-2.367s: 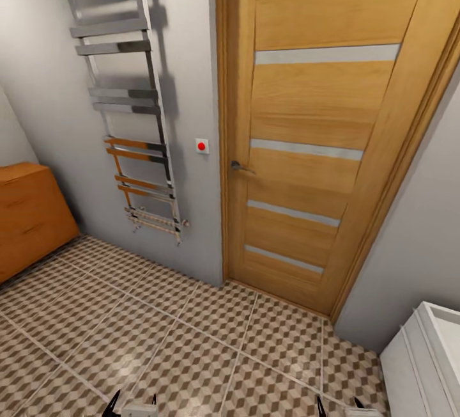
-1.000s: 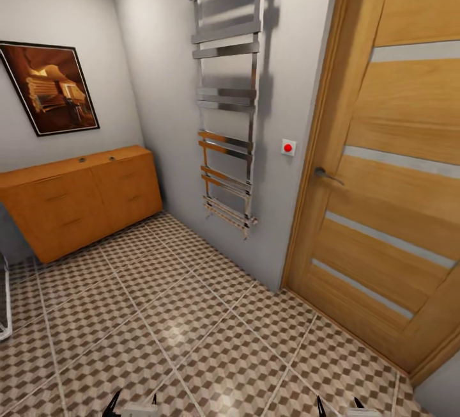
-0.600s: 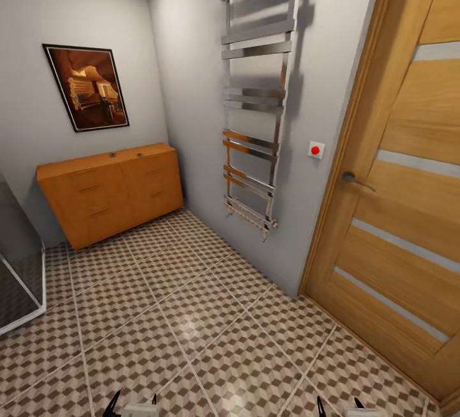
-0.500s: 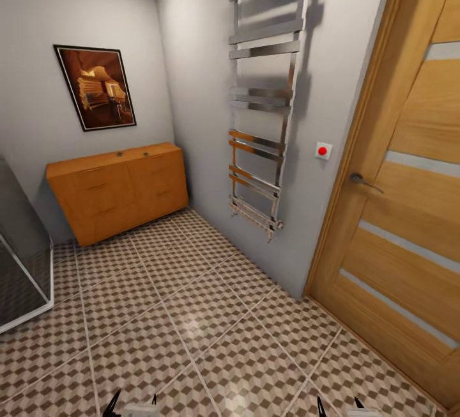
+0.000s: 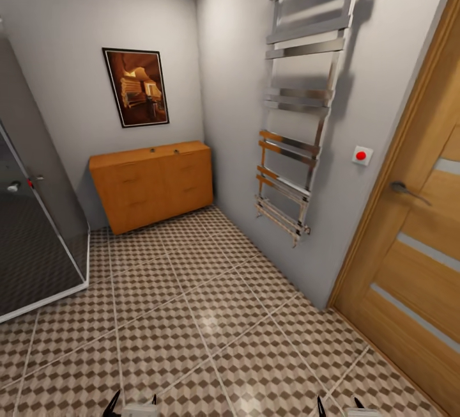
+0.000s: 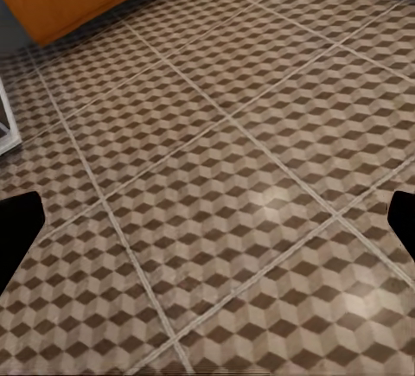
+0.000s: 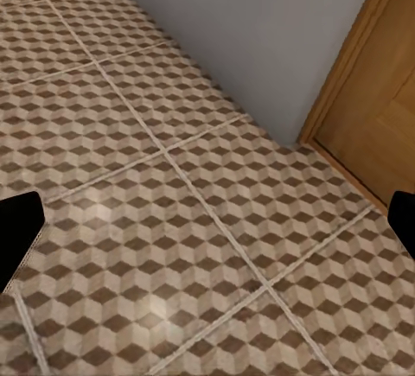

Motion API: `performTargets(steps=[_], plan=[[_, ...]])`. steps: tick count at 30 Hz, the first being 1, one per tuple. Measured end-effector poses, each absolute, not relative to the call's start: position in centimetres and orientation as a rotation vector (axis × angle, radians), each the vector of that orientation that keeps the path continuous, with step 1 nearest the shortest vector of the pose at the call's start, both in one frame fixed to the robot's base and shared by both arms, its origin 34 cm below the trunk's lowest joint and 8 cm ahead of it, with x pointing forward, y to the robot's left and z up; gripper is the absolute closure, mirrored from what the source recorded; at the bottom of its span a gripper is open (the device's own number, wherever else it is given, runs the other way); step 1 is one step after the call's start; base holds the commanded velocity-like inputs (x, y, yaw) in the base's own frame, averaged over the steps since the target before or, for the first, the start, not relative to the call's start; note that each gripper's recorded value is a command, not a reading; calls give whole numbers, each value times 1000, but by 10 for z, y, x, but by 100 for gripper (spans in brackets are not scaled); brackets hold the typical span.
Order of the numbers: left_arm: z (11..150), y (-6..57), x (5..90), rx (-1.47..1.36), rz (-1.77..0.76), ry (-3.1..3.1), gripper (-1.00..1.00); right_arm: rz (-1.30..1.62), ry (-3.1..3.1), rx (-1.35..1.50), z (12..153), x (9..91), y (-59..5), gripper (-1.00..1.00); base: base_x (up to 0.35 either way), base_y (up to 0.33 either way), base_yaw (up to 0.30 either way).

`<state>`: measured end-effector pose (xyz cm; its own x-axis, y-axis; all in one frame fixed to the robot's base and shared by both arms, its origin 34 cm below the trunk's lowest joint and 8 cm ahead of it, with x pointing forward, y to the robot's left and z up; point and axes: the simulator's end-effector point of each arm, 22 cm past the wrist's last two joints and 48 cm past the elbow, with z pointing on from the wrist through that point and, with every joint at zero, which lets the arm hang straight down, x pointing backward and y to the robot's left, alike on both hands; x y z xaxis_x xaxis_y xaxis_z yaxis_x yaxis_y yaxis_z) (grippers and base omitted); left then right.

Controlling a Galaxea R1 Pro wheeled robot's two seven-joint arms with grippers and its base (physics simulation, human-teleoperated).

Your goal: Take the four mousetraps from the cabinet in the bathroom and place them on the bathroom floor. Make sure all four end up on the same floor surface, and ensure that at least two of them are either under or directly next to the same bathroom sink.

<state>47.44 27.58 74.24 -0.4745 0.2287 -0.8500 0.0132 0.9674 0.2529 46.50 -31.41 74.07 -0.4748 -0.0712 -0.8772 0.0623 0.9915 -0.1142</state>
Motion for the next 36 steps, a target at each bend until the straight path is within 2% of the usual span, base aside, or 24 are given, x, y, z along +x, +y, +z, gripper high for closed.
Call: performTargets(steps=[21,27,36], plan=[[740,276,473,176,261,2069,-100,-154,2059,-8,741,465,-314,-100,18,0,288],[739,276,472,176,262,2071,-100,-154,2059,-8,741,465,-314,-100,216,0,170],[739,276,472,177,262,2072,-100,-154,2059,-9,741,465,-314,-100,318,0,18]])
